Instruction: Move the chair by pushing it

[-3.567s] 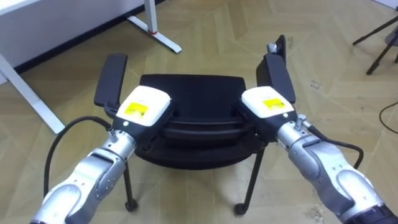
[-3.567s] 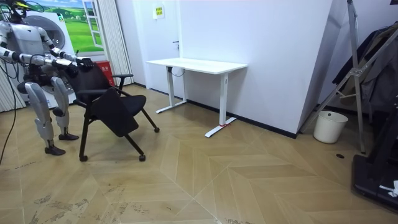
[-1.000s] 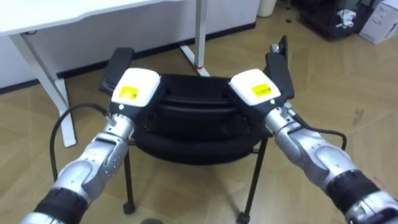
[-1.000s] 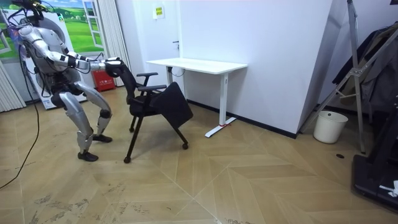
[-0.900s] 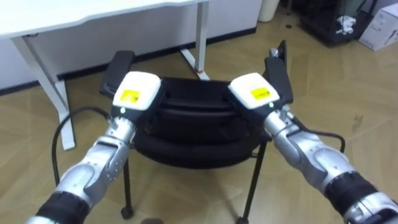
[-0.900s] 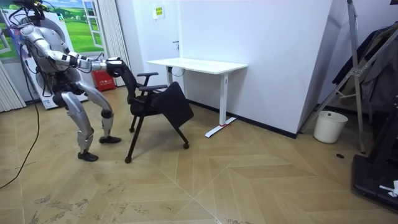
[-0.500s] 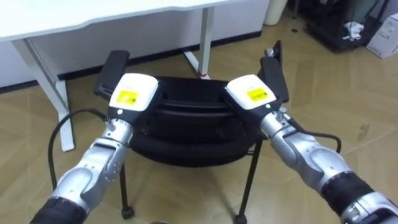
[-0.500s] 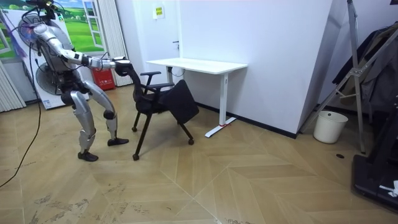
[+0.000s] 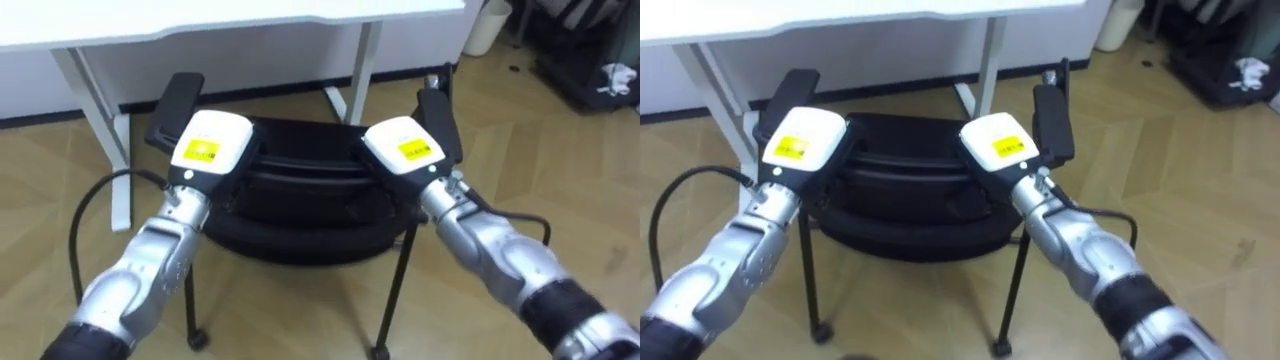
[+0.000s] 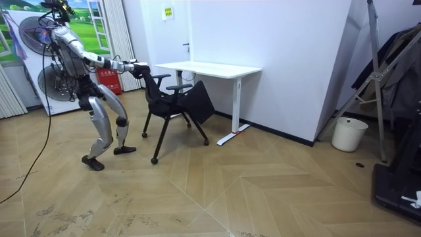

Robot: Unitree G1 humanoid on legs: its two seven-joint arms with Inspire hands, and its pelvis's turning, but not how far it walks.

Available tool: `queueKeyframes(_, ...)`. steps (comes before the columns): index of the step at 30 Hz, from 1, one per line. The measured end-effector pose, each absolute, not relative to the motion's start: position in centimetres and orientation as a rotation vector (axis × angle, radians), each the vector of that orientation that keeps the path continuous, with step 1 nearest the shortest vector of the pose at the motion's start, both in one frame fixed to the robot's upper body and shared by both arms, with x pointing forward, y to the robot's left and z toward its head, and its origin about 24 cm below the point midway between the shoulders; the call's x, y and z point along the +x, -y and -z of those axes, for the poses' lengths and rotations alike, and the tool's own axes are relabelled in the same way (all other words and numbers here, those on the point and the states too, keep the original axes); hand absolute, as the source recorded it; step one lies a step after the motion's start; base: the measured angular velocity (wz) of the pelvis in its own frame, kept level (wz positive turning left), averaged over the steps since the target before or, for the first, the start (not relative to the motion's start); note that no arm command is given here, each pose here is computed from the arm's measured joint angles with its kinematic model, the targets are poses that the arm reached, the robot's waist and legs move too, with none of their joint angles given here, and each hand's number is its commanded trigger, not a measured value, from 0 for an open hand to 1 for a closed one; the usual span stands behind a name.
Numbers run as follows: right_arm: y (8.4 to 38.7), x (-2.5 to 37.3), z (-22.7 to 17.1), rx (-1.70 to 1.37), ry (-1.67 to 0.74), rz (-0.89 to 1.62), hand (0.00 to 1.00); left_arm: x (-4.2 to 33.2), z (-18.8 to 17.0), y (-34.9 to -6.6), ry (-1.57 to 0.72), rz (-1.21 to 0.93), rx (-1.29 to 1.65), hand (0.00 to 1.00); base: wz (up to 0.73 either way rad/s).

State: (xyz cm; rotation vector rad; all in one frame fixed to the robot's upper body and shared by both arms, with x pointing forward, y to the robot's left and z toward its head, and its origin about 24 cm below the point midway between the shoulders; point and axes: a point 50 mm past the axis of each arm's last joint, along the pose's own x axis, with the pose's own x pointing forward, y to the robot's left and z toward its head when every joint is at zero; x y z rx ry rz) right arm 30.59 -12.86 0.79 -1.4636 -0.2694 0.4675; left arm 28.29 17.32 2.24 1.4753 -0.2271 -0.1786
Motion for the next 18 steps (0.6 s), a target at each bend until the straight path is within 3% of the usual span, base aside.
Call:
queueKeyframes(6,11.7,30.5,-0.2,-1.465,0.267,-0.47,1.0,28.1,-1.5,-18.0,0.222,0.157,1.476,1.0,0.1)
queueKeyframes(18,10.1,33.0,-2.3,-1.527,0.311,-0.487,1.0,28.9,-1.8,-18.9,0.204,0.058,1.451,1.0,0.41)
